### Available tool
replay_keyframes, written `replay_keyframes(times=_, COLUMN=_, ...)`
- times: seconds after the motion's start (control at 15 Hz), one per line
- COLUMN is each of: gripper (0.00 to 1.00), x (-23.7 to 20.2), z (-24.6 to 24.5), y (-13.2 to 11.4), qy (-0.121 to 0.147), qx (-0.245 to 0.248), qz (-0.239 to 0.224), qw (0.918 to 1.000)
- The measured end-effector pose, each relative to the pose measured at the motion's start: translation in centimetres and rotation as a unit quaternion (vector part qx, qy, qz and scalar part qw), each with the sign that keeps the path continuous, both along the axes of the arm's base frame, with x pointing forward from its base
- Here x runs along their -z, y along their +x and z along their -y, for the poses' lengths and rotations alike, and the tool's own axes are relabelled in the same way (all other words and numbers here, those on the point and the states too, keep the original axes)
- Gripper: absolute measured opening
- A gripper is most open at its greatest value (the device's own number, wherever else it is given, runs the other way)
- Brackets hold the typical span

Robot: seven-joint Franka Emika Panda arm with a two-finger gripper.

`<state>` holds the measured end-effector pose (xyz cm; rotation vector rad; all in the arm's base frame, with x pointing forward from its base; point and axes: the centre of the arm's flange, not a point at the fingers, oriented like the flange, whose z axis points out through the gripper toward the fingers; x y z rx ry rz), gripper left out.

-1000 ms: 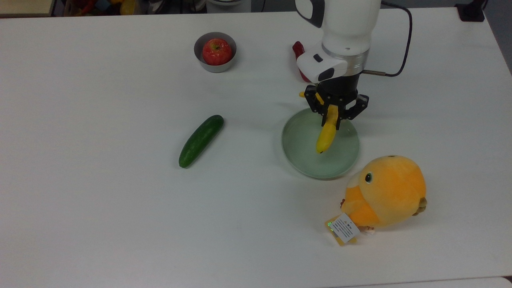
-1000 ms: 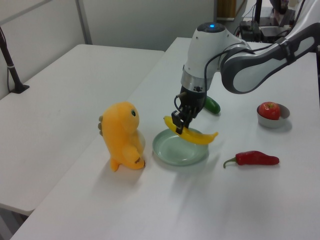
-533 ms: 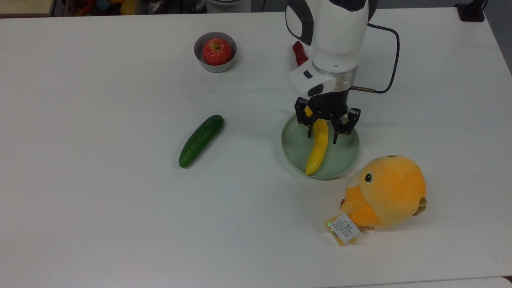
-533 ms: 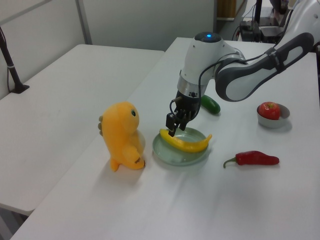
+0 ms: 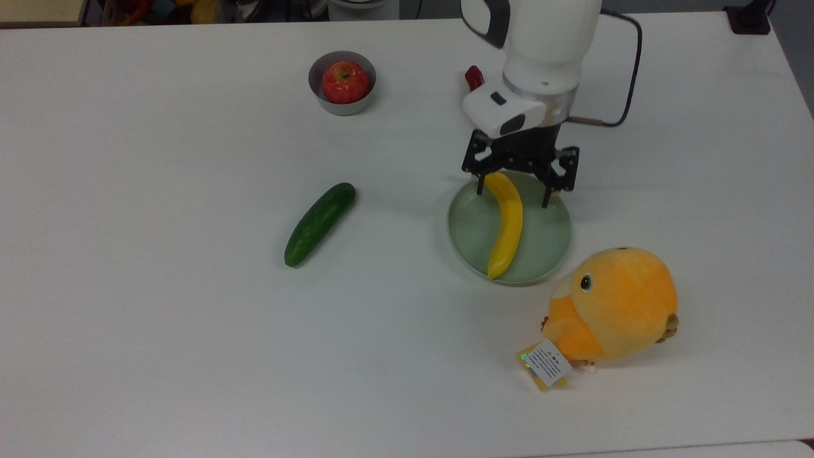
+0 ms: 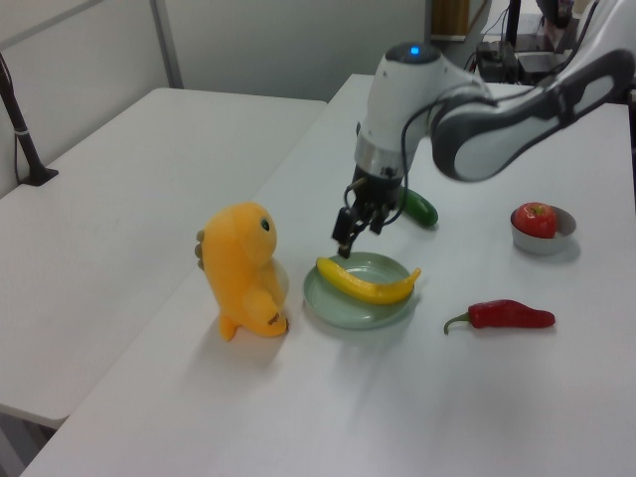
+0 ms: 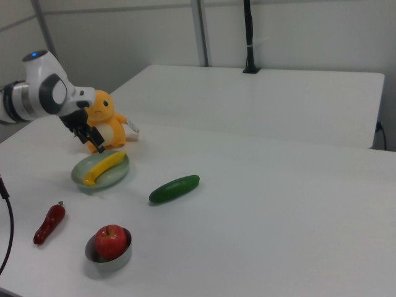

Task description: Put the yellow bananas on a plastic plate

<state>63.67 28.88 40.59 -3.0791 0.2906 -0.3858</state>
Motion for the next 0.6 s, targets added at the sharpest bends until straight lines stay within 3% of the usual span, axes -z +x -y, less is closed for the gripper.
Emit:
replay_keyframes(times=0.13, gripper=1.0, x=-2.7, z=0.6, y=-1.7, qy=-0.031, qx=-0.047, qz=-0.038, qw=0.9977)
replay_keyframes(times=0.27, gripper=1.0, x=-5.6, z=1.4, y=-3.1, qy=-0.047, qx=-0.077, qz=-0.055, qw=0.9944)
replay_keyframes(times=0.6, gripper=1.0, x=-11.1, z=6.1, y=-5.5, qy=-0.043, qx=-0.066, qz=-0.04, qw=0.9961)
